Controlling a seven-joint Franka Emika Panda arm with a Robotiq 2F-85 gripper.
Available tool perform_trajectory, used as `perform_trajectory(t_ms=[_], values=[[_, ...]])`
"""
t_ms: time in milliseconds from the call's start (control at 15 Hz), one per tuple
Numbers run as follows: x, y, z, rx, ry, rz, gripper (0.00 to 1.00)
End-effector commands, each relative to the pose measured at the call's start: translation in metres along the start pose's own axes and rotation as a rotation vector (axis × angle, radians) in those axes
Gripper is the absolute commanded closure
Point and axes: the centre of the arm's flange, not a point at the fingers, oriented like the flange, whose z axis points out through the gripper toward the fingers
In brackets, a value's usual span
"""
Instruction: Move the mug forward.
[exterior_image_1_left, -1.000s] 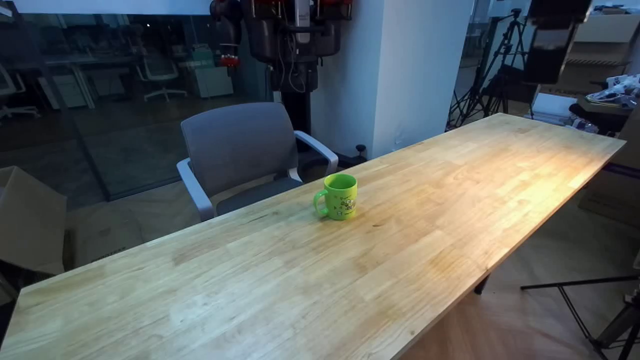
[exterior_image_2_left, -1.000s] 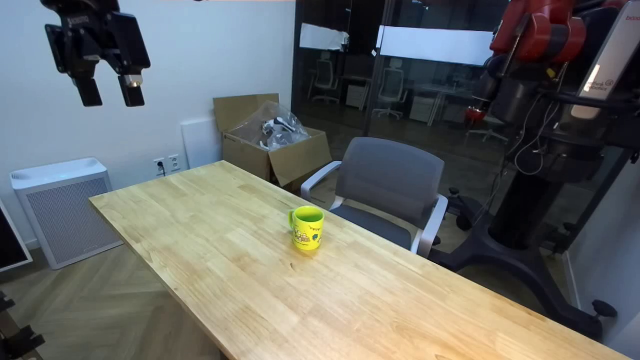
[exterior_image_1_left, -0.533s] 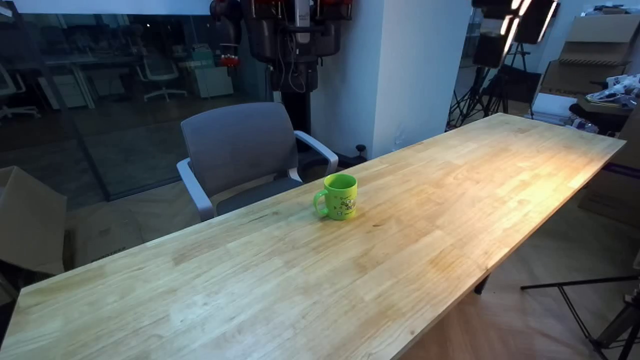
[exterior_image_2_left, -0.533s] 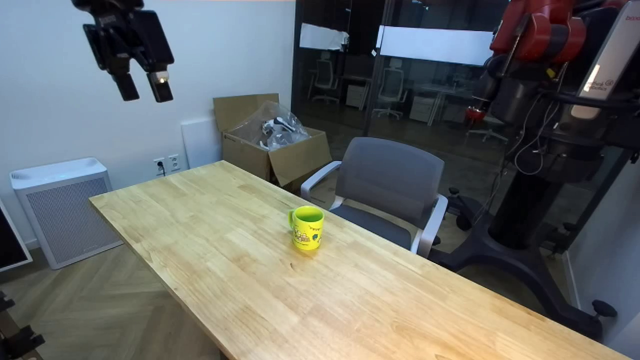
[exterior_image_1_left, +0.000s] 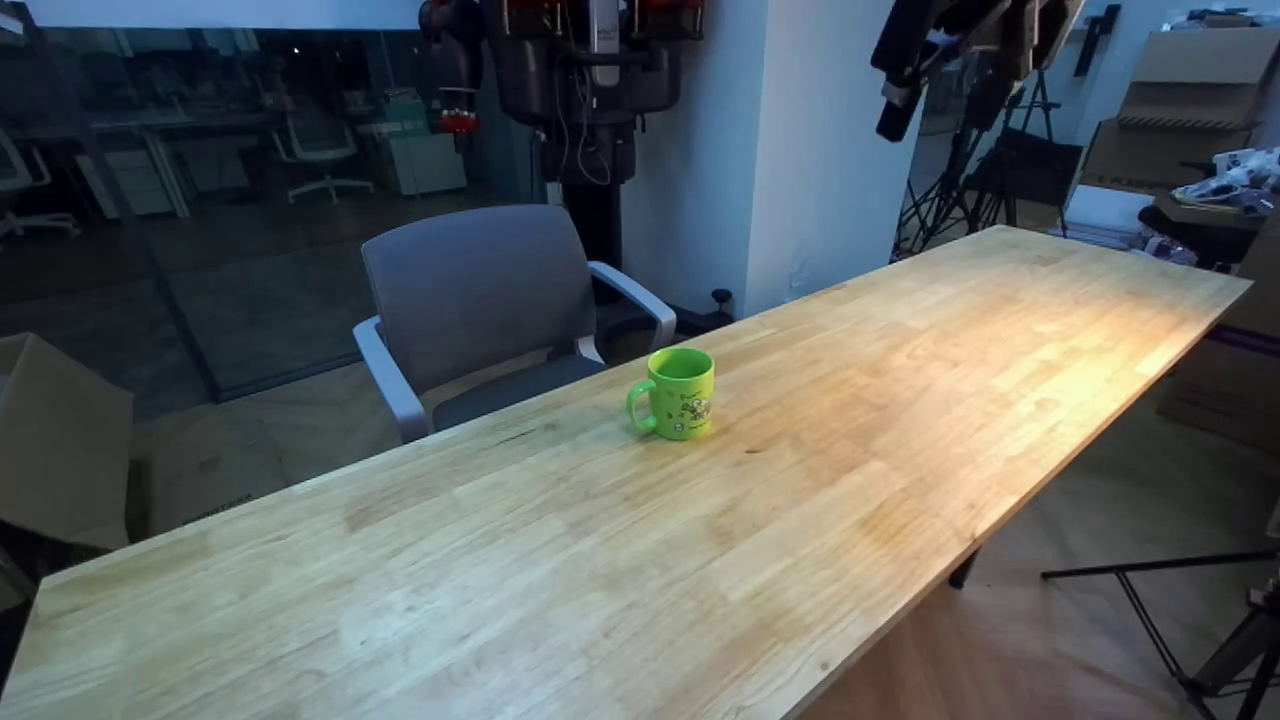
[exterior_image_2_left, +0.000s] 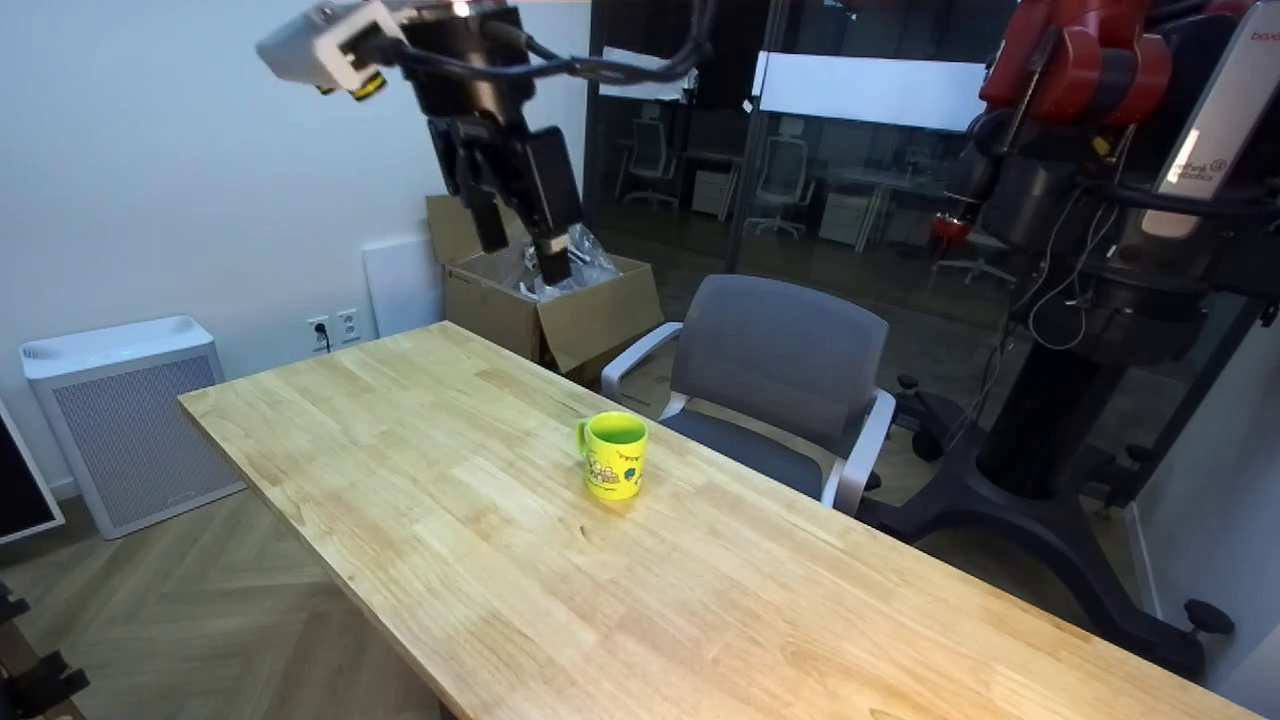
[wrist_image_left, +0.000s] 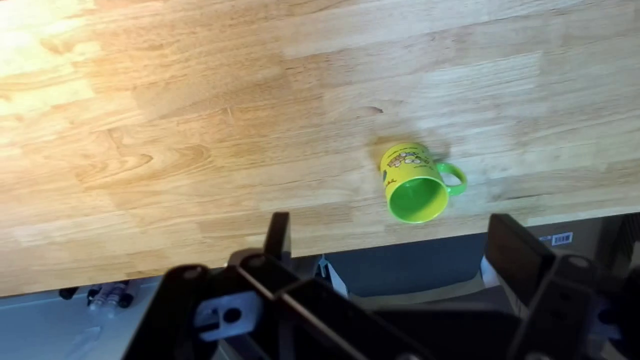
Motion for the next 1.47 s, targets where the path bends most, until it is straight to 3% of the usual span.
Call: perform_trajectory(t_ms=[0,267,333,800,1067,1400], values=[[0.046,0.002,0.038,-0.002,-0.062,-0.035,0.0],[0.076,-0.02,0.083,-0.007,-0.177,-0.146,0.0],[0.041,-0.009,0.07,-0.003,-0.13,-0.116,0.0],[0.049,-0.009,0.079,0.0,-0.137,-0.101,0.0],[0.114,0.017,0.098,0.026,-0.148,0.023,0.0],[0.194,0.045,0.148,0.007,-0.142,0.161,0.0]])
